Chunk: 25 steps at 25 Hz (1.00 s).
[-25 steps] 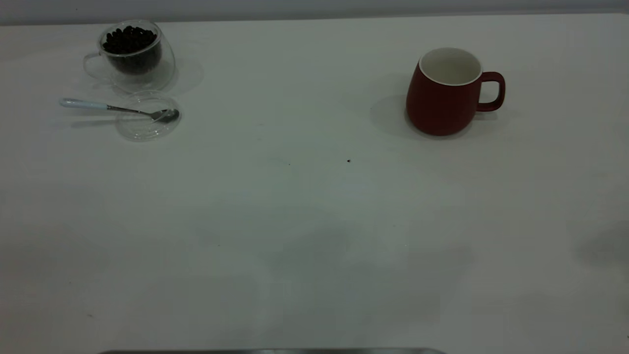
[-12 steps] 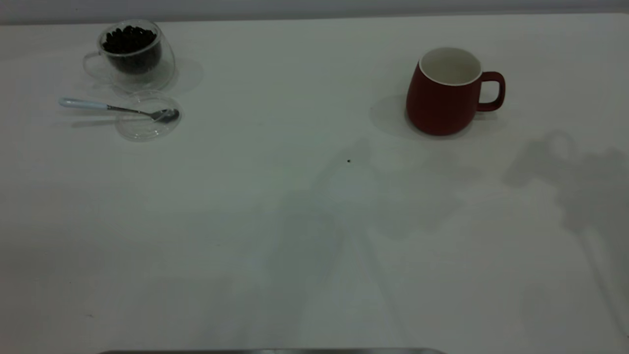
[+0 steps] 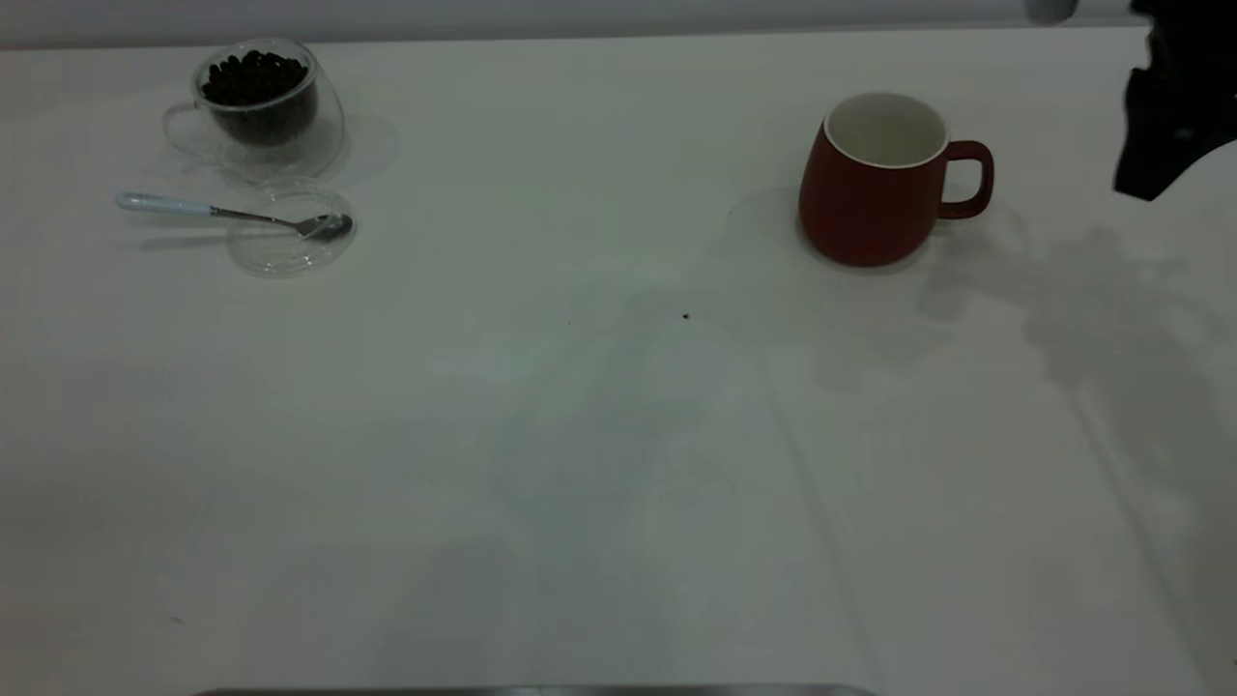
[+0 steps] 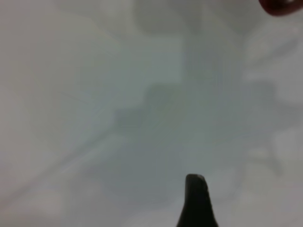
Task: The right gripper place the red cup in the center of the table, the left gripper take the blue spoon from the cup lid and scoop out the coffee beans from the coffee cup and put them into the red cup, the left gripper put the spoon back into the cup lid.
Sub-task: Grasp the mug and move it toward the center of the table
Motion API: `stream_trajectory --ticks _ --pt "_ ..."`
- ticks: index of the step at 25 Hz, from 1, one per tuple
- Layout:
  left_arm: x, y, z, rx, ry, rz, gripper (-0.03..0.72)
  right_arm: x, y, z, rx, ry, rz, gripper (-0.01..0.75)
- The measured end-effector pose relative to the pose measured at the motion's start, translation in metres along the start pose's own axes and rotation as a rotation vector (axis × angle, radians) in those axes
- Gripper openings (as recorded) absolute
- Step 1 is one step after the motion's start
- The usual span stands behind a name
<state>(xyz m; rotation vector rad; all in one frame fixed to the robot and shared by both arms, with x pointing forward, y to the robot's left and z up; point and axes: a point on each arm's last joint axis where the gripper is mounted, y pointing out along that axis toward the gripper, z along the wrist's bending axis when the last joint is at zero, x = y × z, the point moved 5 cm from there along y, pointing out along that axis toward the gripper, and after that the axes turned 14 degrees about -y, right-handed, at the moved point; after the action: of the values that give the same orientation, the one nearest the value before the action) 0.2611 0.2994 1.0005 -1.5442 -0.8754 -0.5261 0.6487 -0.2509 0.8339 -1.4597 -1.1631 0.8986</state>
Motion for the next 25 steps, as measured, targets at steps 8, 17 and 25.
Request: stream_trajectory --ticks 8,17,25 --pt "0.0 0.0 0.0 0.0 0.0 0.0 0.518 0.01 0.038 -0.024 -0.005 -0.095 0.01 0.59" --pt "0.0 0.0 0.0 0.0 0.0 0.0 0.518 0.019 0.051 -0.039 -0.054 -0.198 -0.023 0.59" --pt "0.0 0.0 0.0 0.0 0.0 0.0 0.518 0.031 0.057 -0.042 -0.091 -0.256 -0.103 0.59"
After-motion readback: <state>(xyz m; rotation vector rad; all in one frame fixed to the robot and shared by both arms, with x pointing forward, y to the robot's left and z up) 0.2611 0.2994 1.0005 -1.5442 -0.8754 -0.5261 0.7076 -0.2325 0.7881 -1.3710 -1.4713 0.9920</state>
